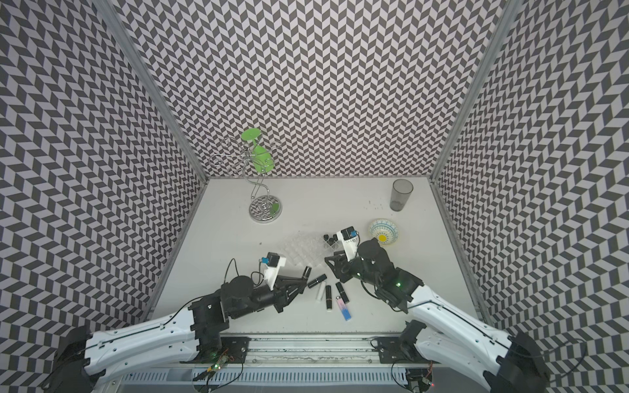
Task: Arrange the lipsticks in the organizer
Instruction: Pick up the lipstick at the center of the board.
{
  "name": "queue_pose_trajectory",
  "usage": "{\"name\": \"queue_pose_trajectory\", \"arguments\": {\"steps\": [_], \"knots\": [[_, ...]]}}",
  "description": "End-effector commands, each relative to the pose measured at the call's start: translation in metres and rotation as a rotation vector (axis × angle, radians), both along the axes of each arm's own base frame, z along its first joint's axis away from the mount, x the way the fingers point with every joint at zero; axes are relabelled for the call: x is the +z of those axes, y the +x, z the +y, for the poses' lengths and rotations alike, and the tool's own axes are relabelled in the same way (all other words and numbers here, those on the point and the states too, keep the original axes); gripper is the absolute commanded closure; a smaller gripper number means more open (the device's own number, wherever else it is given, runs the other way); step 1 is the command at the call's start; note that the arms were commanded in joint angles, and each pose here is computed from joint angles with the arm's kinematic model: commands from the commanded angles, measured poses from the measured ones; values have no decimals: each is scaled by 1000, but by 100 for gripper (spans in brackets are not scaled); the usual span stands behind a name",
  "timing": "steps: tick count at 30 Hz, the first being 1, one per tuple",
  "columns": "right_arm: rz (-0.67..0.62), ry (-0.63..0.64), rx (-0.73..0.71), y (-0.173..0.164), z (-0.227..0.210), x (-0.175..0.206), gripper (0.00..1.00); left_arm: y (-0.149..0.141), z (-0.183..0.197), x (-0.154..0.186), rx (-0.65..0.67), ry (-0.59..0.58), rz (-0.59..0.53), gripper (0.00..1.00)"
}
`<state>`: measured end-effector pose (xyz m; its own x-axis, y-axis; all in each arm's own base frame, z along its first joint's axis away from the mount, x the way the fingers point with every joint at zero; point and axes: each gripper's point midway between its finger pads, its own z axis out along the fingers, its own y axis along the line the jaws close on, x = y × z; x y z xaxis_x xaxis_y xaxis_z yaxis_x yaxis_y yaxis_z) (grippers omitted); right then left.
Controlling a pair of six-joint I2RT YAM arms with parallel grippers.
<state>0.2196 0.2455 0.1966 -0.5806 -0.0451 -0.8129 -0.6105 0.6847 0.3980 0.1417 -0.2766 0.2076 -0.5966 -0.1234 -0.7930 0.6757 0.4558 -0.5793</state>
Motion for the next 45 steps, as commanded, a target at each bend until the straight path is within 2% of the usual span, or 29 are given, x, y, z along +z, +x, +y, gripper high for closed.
{"name": "queue_pose_trajectory", "arguments": {"steps": [1, 3, 5, 8, 11, 14, 18, 20, 24, 28, 31, 36, 41, 43, 45], "knots": [[-74, 90, 2, 0, 1, 25, 56, -5, 3, 23, -47, -99, -35, 99], [-84, 104, 14, -3, 1, 30, 56, -6, 6, 23, -59, -106, -47, 99], [-94, 122, 36, -8, 3, 36, 56, -15, 4, 27, -120, -121, -128, 100], [-108, 128, 36, -10, 0, 43, 56, -19, 5, 28, -134, -104, -371, 100], [-130, 118, -5, -8, -9, 49, 56, -11, 17, 15, -12, -41, -579, 100], [-142, 109, -19, -8, -14, 54, 56, -27, 23, 17, -33, -36, -848, 100], [-95, 121, -8, -14, -14, 54, 56, -38, 30, 23, -36, -16, -1075, 100], [-39, 160, 10, -22, -11, 50, 56, -47, 28, 23, -90, -1, -1175, 100], [16, 303, 61, -35, -3, 50, 57, -39, 25, 31, -110, 10, -1172, 100], [-44, 429, 40, -34, -7, 63, 58, -35, 12, 15, -172, 87, -1202, 100], [-119, 466, 25, -26, -5, 66, 58, -30, -2, -1, -238, 168, -1214, 100], [-109, 320, 55, -13, 11, 55, 58, -22, -3, -3, -223, 183, -1208, 100], [-98, 283, 50, -12, 10, 36, 57, -8, -3, -3, -202, 211, -1158, 100], [-97, 274, 41, -14, 6, 30, 57, -1, -4, -1, -185, 193, -1100, 100], [-105, 277, 26, -15, 1, 28, 57, 10, -12, 2, -183, 180, -978, 100]]}}
